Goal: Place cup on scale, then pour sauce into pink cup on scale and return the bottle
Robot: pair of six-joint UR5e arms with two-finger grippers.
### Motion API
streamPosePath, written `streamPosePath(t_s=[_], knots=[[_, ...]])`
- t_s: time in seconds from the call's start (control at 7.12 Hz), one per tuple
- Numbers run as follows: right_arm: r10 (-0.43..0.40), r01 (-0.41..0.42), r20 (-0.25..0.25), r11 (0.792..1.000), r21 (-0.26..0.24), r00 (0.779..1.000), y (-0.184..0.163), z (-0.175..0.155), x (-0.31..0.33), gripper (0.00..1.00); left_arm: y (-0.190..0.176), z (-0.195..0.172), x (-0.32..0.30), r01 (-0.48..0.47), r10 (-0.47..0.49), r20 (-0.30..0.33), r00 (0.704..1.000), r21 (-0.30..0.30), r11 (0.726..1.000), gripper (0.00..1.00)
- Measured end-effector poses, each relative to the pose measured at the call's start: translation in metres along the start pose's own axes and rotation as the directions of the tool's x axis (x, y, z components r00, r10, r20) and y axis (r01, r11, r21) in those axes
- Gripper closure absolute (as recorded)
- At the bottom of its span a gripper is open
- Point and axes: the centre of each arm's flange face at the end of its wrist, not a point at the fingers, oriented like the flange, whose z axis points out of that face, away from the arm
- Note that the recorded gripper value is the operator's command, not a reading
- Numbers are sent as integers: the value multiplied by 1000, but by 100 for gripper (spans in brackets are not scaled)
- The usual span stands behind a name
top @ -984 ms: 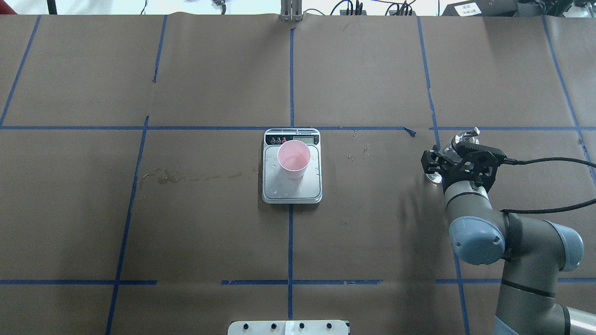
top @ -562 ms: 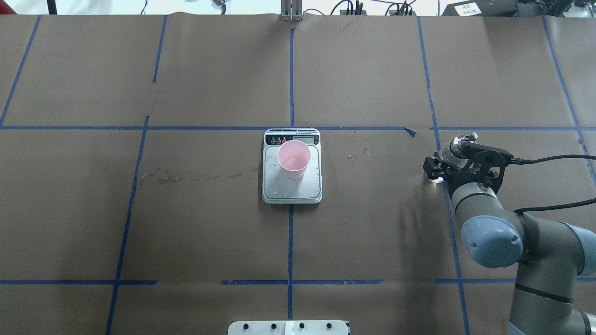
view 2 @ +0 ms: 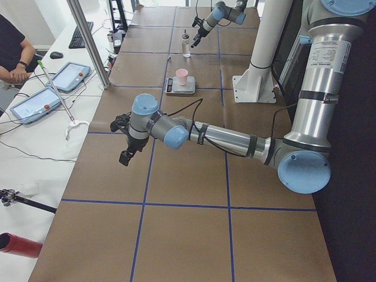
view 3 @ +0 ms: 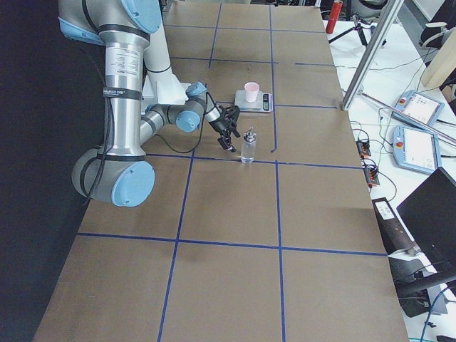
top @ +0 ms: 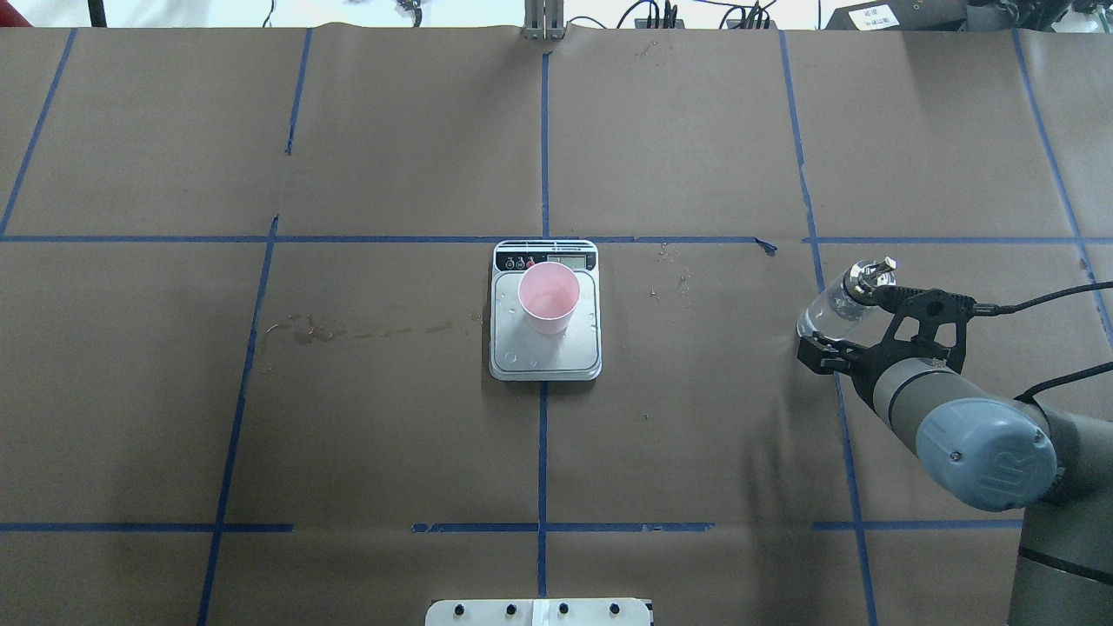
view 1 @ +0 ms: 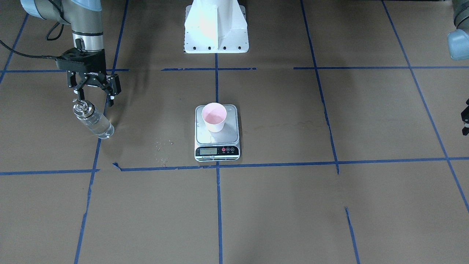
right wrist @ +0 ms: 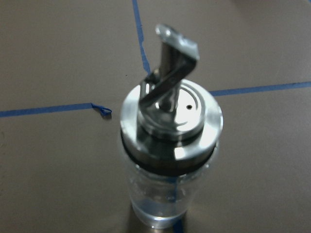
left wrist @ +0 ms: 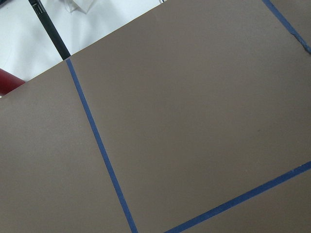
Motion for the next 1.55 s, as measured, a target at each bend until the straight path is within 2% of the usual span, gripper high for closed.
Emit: streamPosePath(t_s=[0.28,0.42,0.56,0.7,0.98,1.12,1.26,1.41,1.55], knots=[[-16,20,32,991,-130,999,-12,-29,-3,0,0,0,0,-1,1,0,1000,1,1000,0],[-53,57,25,977,-204,998,-26,-50,1,0,0,0,0,-1,1,-1,1000,1,1000,0],[-100,101,18,956,-274,995,-44,-72,8,0,1,0,0,0,0,-1,1000,1,1000,0],[-139,141,32,931,-338,990,-69,-90,22,0,2,0,0,1,-1,-1,1000,-1,1000,0],[-180,221,132,870,-442,975,-135,-116,75,0,3,1,-1,1,-1,-1,1000,-2,1000,0],[-213,273,180,846,-459,960,-168,-122,112,0,4,2,-2,2,-2,-1,1000,-5,1000,0],[-260,325,202,830,-453,944,-201,-117,156,0,6,5,-3,4,-4,0,1000,-9,1000,0],[-302,373,225,811,-450,926,-232,-98,211,0,8,7,-5,7,-7,1,1000,-16,1000,0],[-343,430,265,783,-449,901,-259,-69,275,0,11,9,-6,10,-10,0,1000,-21,1000,0]])
